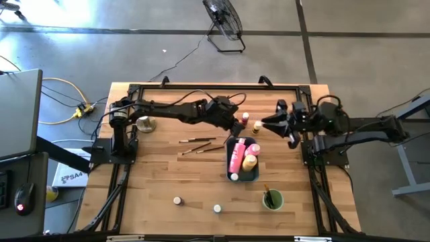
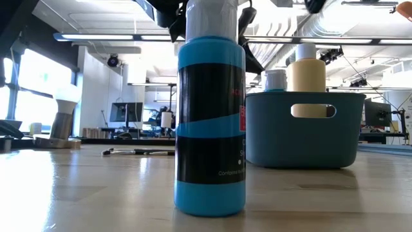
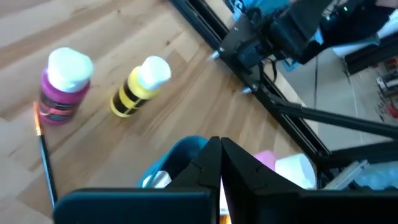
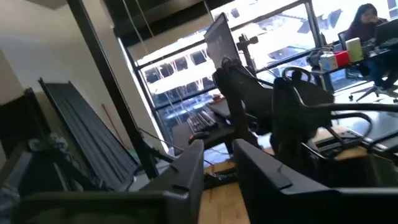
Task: Pick & Place Paint Supplies
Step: Adjust the blue bin
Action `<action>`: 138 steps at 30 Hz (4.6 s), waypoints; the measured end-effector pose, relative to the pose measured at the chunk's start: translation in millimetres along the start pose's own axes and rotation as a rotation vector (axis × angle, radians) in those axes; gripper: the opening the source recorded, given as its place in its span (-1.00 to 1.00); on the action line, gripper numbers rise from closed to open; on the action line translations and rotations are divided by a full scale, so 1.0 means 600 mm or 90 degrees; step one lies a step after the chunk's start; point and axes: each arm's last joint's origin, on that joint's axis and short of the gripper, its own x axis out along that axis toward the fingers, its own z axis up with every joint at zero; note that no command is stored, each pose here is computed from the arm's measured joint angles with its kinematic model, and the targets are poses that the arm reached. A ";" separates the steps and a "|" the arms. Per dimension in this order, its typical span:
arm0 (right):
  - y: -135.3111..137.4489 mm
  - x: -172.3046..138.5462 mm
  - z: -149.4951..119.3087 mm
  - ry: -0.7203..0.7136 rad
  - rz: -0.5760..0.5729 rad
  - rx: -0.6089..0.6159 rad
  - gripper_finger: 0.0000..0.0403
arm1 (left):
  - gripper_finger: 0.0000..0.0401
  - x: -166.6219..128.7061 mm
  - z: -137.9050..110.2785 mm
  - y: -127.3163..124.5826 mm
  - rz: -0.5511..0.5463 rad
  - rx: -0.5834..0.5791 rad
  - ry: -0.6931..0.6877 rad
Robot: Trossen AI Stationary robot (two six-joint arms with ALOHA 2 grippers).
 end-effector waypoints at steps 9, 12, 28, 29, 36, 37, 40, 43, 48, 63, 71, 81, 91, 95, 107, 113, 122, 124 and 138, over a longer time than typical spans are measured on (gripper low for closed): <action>0.007 -0.044 0.005 0.034 0.005 -0.012 -0.97 | -0.99 0.002 -0.007 -0.006 0.038 -0.025 -0.024; 0.006 -0.045 0.004 0.039 0.003 -0.012 -0.99 | -0.99 0.002 -0.011 -0.003 0.046 -0.028 -0.008; -0.005 -0.020 -0.018 0.098 -0.027 -0.007 -0.99 | -0.99 0.001 -0.016 0.002 0.054 -0.010 0.021; -0.005 -0.019 -0.019 0.100 -0.027 -0.007 -0.99 | -0.99 0.001 -0.016 0.002 0.052 -0.010 0.023; -0.006 -0.015 -0.020 0.100 -0.029 -0.003 -0.99 | -0.99 0.001 -0.016 0.001 0.048 -0.010 0.025; -0.006 -0.015 -0.020 0.098 -0.028 -0.003 -0.99 | -0.99 0.001 -0.016 0.001 0.048 -0.010 0.025; -0.006 -0.015 -0.020 0.098 -0.029 -0.003 -0.99 | -0.99 0.001 -0.016 0.001 0.048 -0.010 0.025; -0.006 -0.015 -0.019 0.095 -0.027 -0.003 -0.99 | -0.99 0.001 -0.016 0.001 0.048 -0.010 0.025; -0.006 -0.015 -0.019 0.095 -0.028 -0.003 -0.99 | -0.99 0.001 -0.016 0.002 0.051 -0.010 0.028; -0.025 -0.026 -0.054 0.204 -0.169 0.130 -0.99 | -1.00 -0.062 -0.001 -0.027 0.046 0.124 0.061; -0.034 -0.048 -0.081 0.315 -0.258 0.208 -0.99 | -1.00 -0.120 0.002 -0.042 0.067 0.175 0.097; -0.051 -0.066 -0.131 0.513 -0.392 0.279 -0.99 | -1.00 -0.160 0.020 -0.065 0.036 0.221 0.046; -0.059 -0.038 -0.166 0.599 -0.421 0.281 -0.99 | -1.00 -0.171 0.024 -0.071 0.029 0.238 0.030; -0.065 -0.028 -0.199 0.609 -0.393 0.287 -0.99 | -1.00 -0.176 0.026 -0.074 0.026 0.247 0.023; -0.081 -0.049 -0.279 0.572 -0.406 0.345 -0.99 | -1.00 -0.186 0.028 -0.078 0.015 0.260 0.023; -0.086 -0.053 -0.297 0.522 -0.383 0.379 -0.99 | -1.00 -0.186 0.027 -0.077 0.016 0.259 0.025; -0.087 -0.048 -0.297 0.498 -0.370 0.381 -0.99 | -1.00 -0.186 0.027 -0.077 0.015 0.271 0.025; -0.088 -0.047 -0.300 0.501 -0.373 0.380 -0.99 | -1.00 -0.186 0.027 -0.077 0.016 0.271 0.026; -0.096 -0.006 -0.331 0.475 -0.329 0.394 -0.99 | -1.00 -0.185 0.027 -0.077 0.016 0.270 0.026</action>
